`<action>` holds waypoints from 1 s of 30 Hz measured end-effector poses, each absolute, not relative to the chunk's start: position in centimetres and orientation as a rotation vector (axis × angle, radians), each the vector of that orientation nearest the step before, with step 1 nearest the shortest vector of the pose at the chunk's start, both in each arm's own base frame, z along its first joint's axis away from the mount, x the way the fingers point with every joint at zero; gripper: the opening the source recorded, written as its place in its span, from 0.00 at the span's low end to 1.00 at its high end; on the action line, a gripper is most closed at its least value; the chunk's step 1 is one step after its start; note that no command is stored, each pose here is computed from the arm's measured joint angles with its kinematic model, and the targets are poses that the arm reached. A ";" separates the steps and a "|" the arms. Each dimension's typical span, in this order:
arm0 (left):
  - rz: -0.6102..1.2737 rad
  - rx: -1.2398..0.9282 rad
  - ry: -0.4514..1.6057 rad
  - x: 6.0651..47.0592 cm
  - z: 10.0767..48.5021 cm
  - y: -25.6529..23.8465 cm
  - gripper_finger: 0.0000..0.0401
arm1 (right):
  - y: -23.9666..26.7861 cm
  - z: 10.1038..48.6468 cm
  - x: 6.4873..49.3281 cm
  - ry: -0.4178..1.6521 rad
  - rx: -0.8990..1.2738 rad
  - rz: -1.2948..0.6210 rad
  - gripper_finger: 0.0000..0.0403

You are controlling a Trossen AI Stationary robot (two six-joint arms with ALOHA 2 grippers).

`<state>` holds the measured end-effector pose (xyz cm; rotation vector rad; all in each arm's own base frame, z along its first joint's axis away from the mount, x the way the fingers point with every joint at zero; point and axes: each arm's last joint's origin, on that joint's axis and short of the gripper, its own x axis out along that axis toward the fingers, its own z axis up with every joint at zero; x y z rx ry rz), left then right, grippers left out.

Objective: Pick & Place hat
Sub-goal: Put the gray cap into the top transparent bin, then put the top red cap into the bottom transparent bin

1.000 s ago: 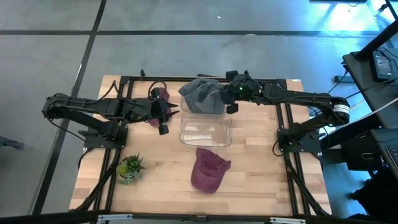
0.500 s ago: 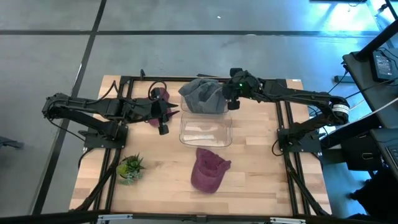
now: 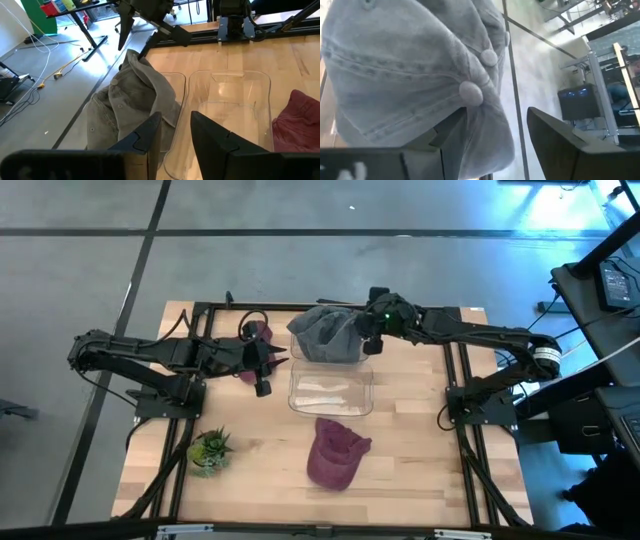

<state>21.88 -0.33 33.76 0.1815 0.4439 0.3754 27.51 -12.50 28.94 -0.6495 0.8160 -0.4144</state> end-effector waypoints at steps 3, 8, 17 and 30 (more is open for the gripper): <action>0.376 0.181 0.444 21.9 33.8 -0.3 0.25 | -12.4 28.9 27.3 0.834 -0.645 -0.399 0.51; 0.382 0.184 0.445 21.9 33.8 -0.3 0.24 | -12.0 29.6 26.8 0.870 -0.543 -0.332 0.51; 0.590 0.170 0.572 20.9 32.6 1.3 0.25 | -9.9 34.4 26.2 0.769 -0.422 -0.358 0.51; 0.844 0.051 0.751 19.3 27.5 5.9 0.29 | -5.6 31.1 22.5 0.565 -0.174 -0.303 0.51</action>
